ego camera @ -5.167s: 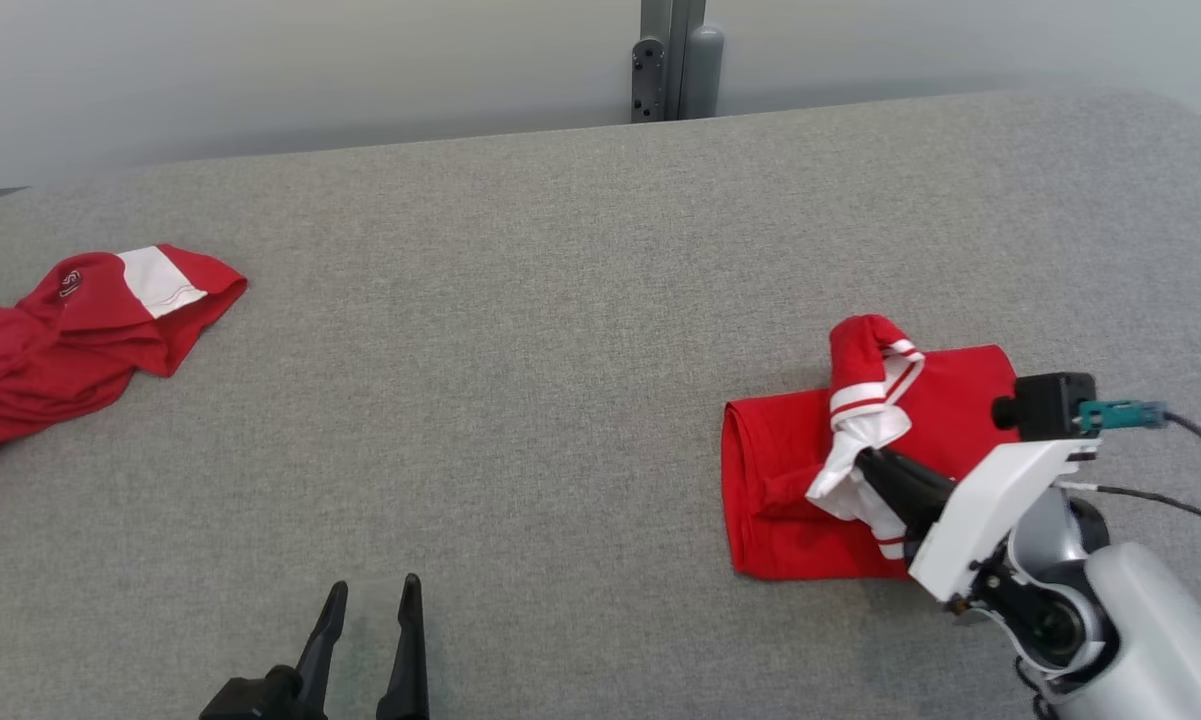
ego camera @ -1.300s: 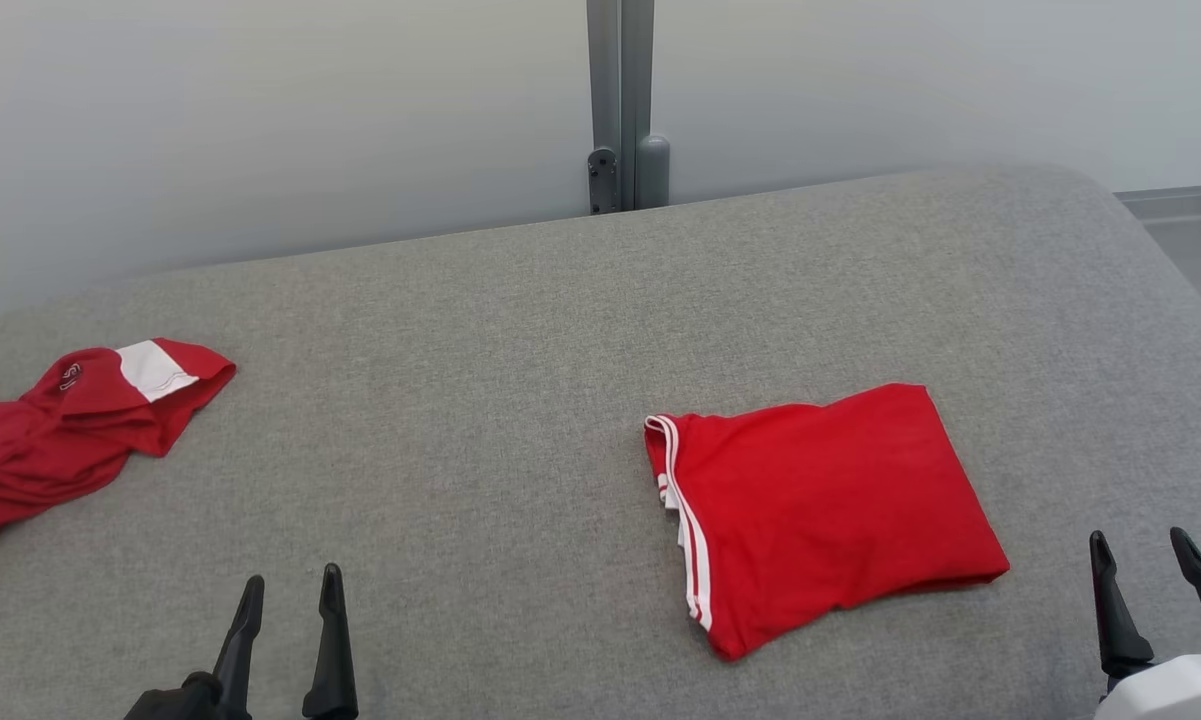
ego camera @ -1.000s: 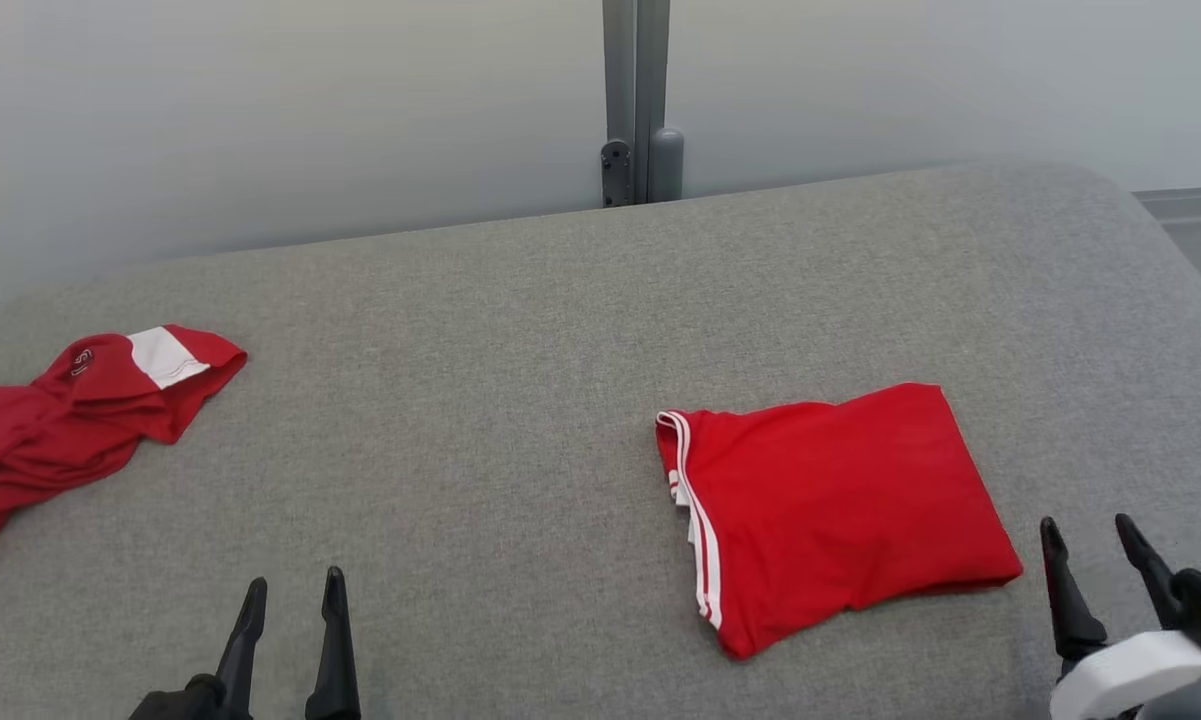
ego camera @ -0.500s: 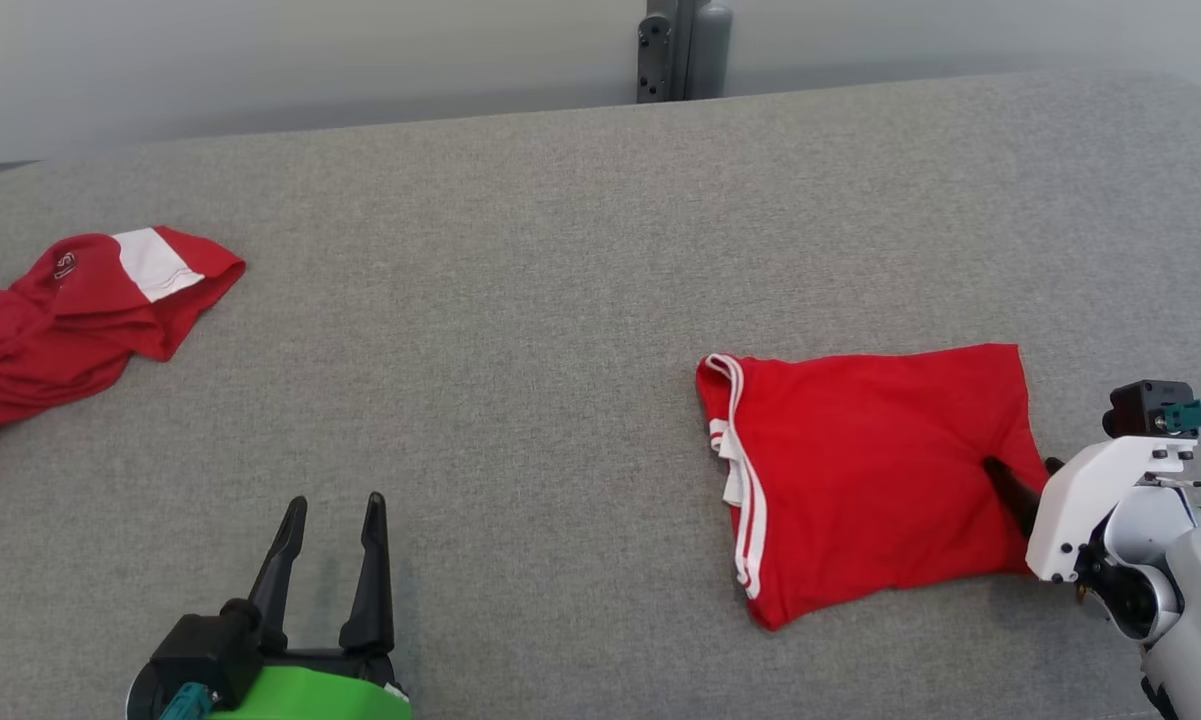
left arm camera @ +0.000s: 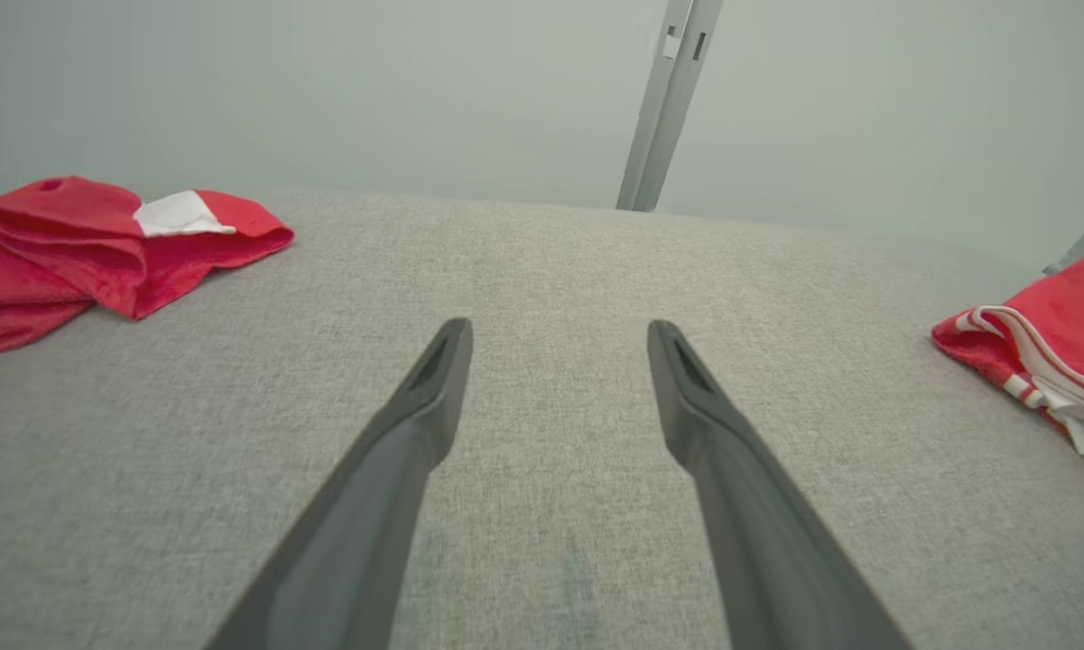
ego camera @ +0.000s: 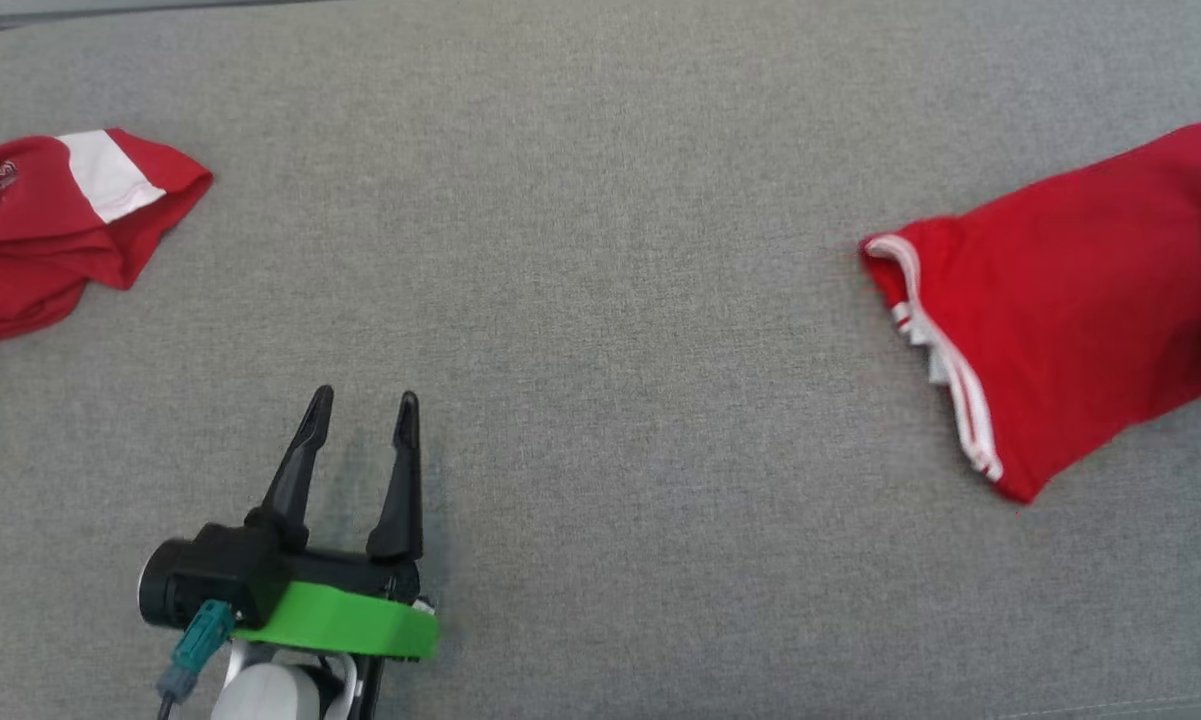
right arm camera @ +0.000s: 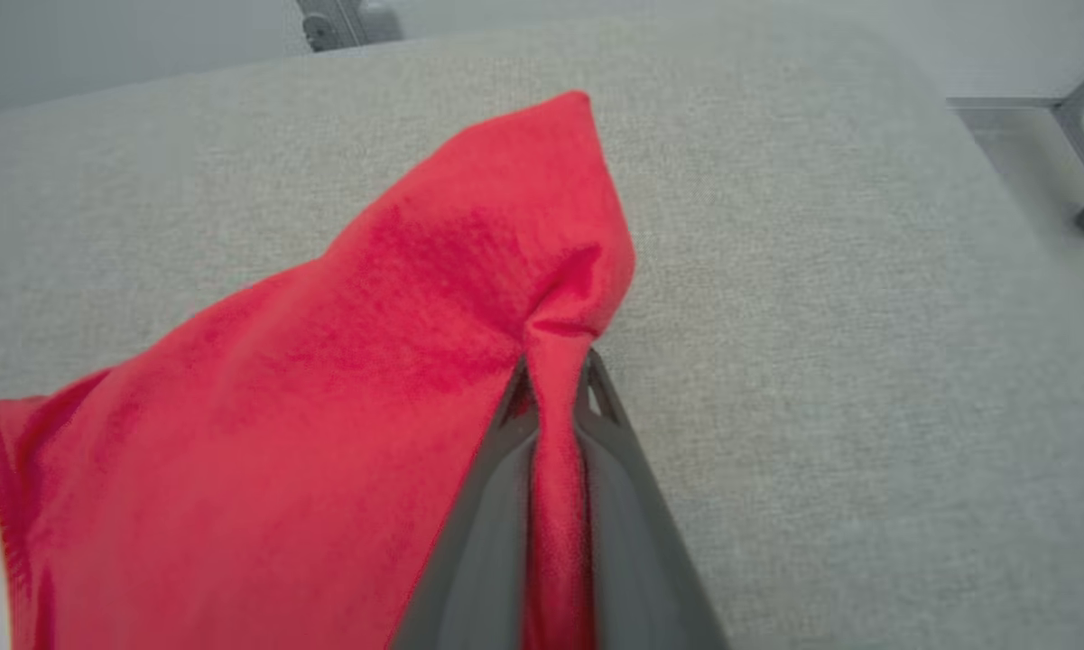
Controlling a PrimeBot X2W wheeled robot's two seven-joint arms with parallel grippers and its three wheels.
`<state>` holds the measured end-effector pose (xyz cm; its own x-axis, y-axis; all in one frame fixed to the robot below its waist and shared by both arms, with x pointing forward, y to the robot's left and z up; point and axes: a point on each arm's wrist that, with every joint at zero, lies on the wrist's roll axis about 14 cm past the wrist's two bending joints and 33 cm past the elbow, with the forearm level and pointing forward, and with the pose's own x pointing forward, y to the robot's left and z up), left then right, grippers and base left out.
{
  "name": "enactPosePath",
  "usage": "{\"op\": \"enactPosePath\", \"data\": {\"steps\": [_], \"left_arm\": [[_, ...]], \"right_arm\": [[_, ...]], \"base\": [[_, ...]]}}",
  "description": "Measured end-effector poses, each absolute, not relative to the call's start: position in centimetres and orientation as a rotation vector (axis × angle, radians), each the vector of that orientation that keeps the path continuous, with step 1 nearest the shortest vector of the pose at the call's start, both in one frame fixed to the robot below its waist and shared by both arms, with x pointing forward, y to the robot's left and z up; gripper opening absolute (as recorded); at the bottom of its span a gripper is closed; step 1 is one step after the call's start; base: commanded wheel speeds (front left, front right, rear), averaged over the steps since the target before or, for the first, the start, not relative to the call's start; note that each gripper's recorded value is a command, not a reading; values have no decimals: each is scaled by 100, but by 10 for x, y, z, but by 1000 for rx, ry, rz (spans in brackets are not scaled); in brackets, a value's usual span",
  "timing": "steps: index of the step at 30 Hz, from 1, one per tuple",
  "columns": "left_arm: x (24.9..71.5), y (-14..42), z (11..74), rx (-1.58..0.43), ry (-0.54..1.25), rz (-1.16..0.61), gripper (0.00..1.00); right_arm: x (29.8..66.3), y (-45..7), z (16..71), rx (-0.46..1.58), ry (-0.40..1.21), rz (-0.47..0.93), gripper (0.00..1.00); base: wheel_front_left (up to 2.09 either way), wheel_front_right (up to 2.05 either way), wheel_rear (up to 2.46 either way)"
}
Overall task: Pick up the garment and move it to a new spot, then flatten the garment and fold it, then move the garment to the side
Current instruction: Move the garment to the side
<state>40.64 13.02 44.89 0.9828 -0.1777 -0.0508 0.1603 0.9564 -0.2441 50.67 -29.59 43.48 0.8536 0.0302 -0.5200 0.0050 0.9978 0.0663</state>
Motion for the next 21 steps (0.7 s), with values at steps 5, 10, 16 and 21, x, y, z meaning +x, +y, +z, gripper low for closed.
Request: {"op": "enactPosePath", "data": {"steps": [5,10,16,21], "left_arm": [[429,111,442,-245,71,-233,100],[437,103,422,-251,114,-257,100],[437,111,395,-238,178,-245,100],[440,118,397,-239,168,-220,100]], "right_arm": [[527,-375,449,-60,532,-158,0],[533,-426,441,-161,572,-279,0],[547,-456,440,-289,508,-355,100],[548,-446,429,-346,500,-336,100]], "base": [[0,0,0],[0,0,0],[0,0,0],[0,0,0]]}}
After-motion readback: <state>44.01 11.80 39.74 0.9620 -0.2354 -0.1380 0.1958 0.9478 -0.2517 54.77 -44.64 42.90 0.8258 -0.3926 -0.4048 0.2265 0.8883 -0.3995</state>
